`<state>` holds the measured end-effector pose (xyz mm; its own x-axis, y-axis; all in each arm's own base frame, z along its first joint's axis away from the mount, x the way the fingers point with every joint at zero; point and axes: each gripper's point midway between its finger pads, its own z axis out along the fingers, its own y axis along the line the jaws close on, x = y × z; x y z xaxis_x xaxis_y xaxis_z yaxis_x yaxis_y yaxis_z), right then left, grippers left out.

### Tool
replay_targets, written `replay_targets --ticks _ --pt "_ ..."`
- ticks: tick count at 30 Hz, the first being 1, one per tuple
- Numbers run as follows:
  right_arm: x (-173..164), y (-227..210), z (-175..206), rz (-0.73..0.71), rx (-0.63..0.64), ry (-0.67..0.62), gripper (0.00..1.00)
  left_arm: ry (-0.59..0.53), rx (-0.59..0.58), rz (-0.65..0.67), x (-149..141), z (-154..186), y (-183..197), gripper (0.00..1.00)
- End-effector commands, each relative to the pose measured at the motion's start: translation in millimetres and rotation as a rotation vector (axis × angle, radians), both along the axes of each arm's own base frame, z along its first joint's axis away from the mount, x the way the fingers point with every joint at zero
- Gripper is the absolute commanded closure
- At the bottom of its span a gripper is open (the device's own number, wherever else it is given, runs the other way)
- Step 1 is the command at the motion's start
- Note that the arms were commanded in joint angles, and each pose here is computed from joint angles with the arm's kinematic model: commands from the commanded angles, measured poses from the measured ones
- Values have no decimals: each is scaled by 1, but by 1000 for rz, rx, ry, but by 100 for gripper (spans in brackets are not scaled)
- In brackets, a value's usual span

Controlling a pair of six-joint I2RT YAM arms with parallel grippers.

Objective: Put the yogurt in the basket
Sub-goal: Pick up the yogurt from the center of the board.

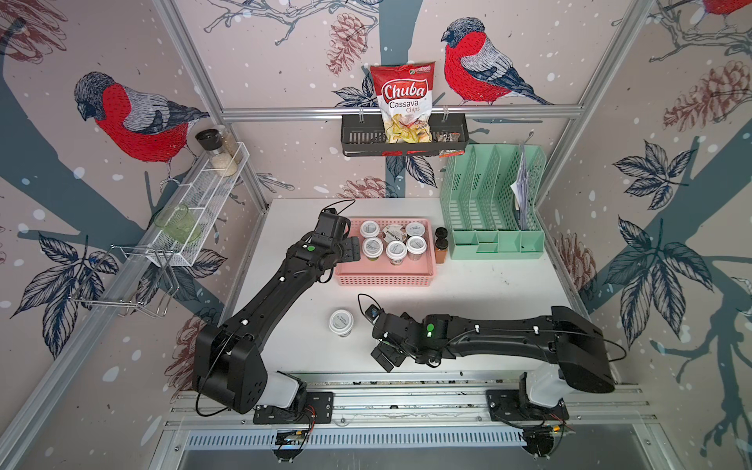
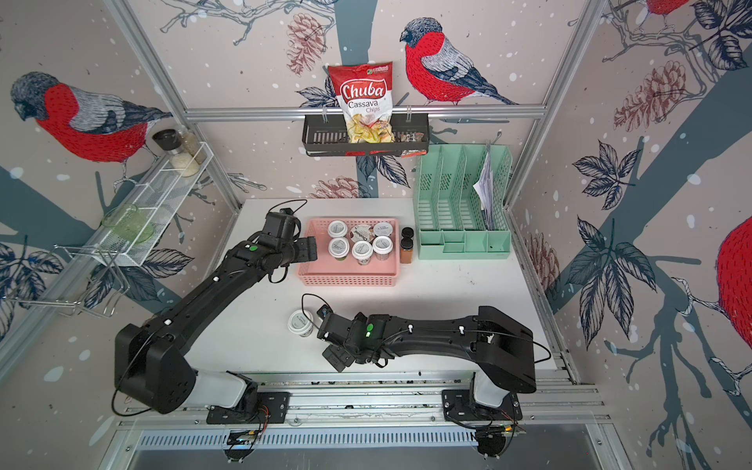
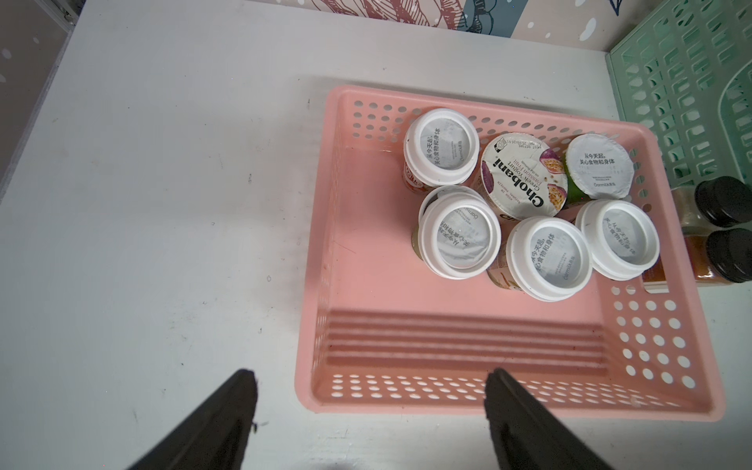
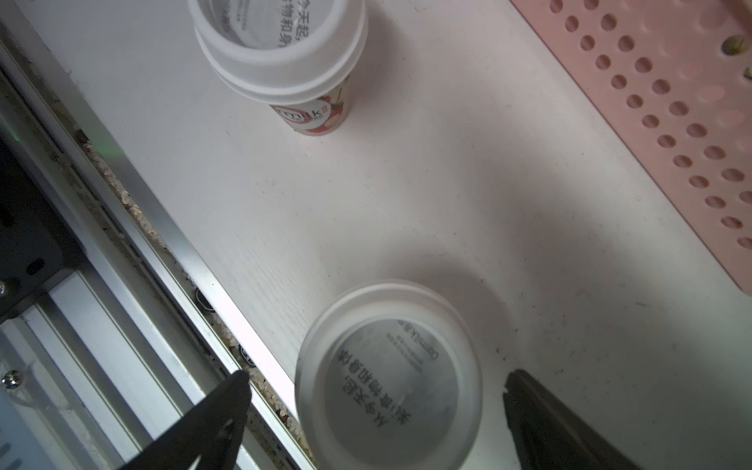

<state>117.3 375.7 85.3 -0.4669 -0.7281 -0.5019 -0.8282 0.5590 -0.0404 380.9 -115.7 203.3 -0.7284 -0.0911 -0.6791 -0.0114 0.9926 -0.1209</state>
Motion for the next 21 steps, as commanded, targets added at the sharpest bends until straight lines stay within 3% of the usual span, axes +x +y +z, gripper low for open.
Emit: replay_targets --ticks 1,11,21 --pt "2 -3 -5 -26 -27 -2 1 -42 7 3 6 8 2 9" --pt "10 -5 -11 -48 -23 -3 9 -35 10 4 6 4 2 9" --pt "16 -4 -15 -43 -21 -1 11 -25 15 5 6 1 3 9"
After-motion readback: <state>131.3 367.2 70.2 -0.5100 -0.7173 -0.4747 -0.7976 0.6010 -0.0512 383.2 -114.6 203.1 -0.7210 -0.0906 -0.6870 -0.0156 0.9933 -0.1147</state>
